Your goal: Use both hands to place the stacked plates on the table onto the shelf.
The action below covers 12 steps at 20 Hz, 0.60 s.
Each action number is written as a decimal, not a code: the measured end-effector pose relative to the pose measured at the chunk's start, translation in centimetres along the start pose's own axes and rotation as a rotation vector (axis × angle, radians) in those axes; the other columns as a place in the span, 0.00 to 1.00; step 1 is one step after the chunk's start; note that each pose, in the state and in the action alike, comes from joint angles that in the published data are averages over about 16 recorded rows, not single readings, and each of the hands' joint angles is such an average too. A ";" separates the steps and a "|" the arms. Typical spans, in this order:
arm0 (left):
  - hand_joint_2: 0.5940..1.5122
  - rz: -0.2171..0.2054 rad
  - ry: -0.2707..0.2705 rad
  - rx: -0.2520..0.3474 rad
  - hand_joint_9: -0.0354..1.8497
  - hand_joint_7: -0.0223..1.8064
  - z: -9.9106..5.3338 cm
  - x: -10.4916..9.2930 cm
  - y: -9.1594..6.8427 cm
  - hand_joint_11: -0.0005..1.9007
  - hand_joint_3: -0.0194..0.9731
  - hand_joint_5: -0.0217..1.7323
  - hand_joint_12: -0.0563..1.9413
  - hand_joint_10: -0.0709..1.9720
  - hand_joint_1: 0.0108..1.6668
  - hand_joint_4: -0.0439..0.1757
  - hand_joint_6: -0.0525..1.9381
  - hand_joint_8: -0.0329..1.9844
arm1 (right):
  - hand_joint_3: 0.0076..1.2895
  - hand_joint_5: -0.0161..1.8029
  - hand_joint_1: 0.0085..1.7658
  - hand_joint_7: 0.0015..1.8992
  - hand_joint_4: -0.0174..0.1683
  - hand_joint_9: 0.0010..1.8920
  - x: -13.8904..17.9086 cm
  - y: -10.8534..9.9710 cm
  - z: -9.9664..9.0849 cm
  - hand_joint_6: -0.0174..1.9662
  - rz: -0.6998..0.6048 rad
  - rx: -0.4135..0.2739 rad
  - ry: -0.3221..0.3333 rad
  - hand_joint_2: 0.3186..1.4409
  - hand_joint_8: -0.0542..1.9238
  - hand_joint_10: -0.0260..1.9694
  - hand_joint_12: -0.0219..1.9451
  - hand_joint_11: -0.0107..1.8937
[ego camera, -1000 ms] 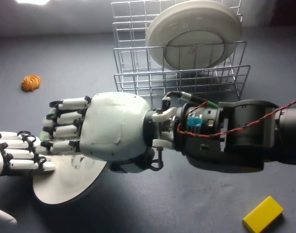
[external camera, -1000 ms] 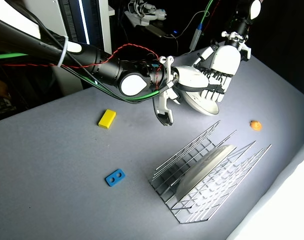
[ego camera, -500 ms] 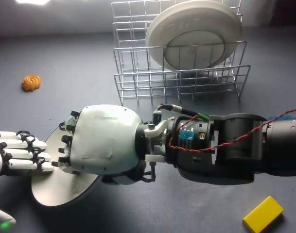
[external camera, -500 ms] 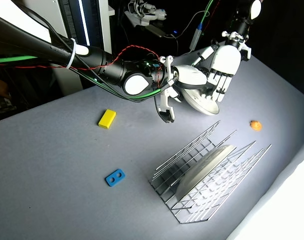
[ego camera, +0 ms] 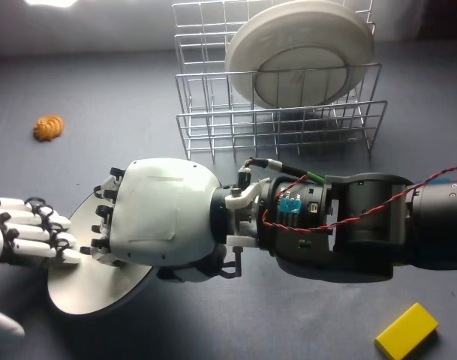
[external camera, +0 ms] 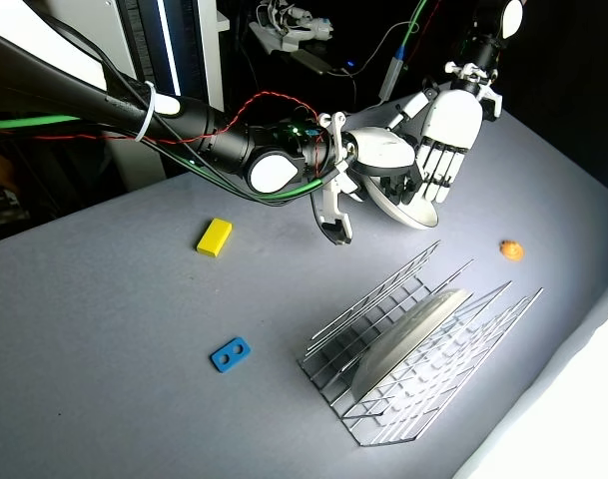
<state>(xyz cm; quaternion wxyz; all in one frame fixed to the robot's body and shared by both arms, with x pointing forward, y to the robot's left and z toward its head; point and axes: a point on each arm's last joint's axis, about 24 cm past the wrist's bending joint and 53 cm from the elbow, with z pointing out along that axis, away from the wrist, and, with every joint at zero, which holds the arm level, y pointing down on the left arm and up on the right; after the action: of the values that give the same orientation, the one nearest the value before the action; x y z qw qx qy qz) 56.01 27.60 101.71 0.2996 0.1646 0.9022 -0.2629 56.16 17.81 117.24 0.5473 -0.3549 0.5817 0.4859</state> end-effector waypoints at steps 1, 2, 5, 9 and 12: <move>0.60 -0.005 -0.017 -0.001 0.05 0.08 -0.1 -0.6 0.0 0.01 0.02 0.11 0.08 0.03 0.01 0.19 0.03 0.02 | 0.00 0.49 0.68 0.53 0.18 0.65 -0.1 -0.1 -0.1 0.30 -0.001 0.001 0.000 0.58 0.29 0.02 0.51 0.39; 0.60 -0.010 -0.035 -0.002 0.06 0.08 -0.2 -1.3 0.1 0.01 0.02 0.11 0.08 0.03 0.00 0.19 0.03 0.02 | 0.00 0.49 0.68 0.53 0.18 0.66 -0.2 -0.1 -0.2 0.30 -0.002 0.003 0.000 0.58 0.30 0.02 0.51 0.39; 0.60 -0.023 -0.100 -0.005 0.06 0.08 -0.7 -3.7 0.2 0.01 0.02 0.11 0.08 0.03 0.00 0.20 0.03 0.02 | 0.00 0.49 0.68 0.54 0.19 0.66 -0.8 -0.3 -0.6 0.31 -0.007 0.008 -0.003 0.58 0.32 0.02 0.51 0.39; 0.59 -0.031 -0.186 -0.004 0.07 0.09 -1.6 -6.8 0.3 0.01 0.02 0.11 0.09 0.04 0.00 0.21 0.03 0.02 | 0.00 0.50 0.68 0.55 0.19 0.66 -1.9 -0.5 -1.4 0.34 -0.018 0.015 -0.009 0.58 0.35 0.02 0.51 0.39; 0.59 -0.027 -0.238 0.005 0.07 0.09 -2.2 -8.8 0.2 0.01 0.02 0.11 0.09 0.04 0.00 0.21 0.03 0.02 | 0.00 0.51 0.68 0.56 0.20 0.67 -3.1 -0.6 -2.2 0.36 -0.030 0.020 -0.017 0.58 0.37 0.02 0.50 0.40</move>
<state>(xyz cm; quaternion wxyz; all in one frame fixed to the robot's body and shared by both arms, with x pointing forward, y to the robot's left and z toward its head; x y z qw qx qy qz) 61.82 27.80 108.68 0.4005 0.1211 0.8618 -0.2868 56.54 15.16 120.03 0.5630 -0.3539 0.5763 0.4750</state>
